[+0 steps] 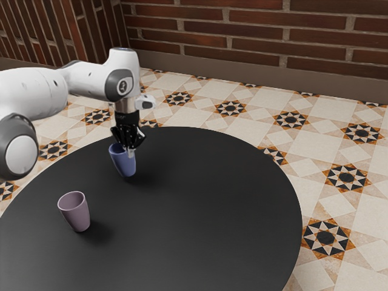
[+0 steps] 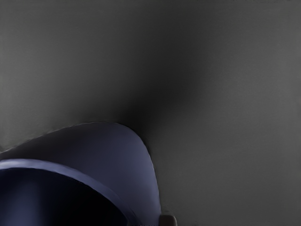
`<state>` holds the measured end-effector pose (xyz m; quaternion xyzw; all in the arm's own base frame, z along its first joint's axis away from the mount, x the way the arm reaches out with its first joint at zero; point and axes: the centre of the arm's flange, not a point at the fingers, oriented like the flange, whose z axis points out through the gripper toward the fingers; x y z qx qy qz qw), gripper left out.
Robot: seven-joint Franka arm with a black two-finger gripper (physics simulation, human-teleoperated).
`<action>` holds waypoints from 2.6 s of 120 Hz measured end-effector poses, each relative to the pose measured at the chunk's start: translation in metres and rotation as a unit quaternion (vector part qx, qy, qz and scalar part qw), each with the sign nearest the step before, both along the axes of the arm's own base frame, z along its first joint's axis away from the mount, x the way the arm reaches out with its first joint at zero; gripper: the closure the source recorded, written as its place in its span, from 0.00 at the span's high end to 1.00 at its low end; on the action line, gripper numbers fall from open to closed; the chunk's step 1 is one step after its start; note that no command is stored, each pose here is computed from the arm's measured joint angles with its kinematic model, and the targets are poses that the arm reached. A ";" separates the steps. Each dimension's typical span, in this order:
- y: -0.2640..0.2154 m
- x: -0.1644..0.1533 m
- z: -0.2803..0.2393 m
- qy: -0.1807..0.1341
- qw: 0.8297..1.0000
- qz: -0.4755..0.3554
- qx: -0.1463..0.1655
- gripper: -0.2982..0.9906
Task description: Place the left cup onto the right cup
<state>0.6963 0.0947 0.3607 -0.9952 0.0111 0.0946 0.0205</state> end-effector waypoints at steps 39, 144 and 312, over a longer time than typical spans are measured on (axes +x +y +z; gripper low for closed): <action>-0.027 -0.043 0.062 -0.019 1.000 -0.009 0.006 0.16; -0.066 -0.183 0.162 -0.070 0.996 0.029 0.047 0.16; -0.018 -0.221 0.138 -0.045 0.989 0.137 0.041 0.16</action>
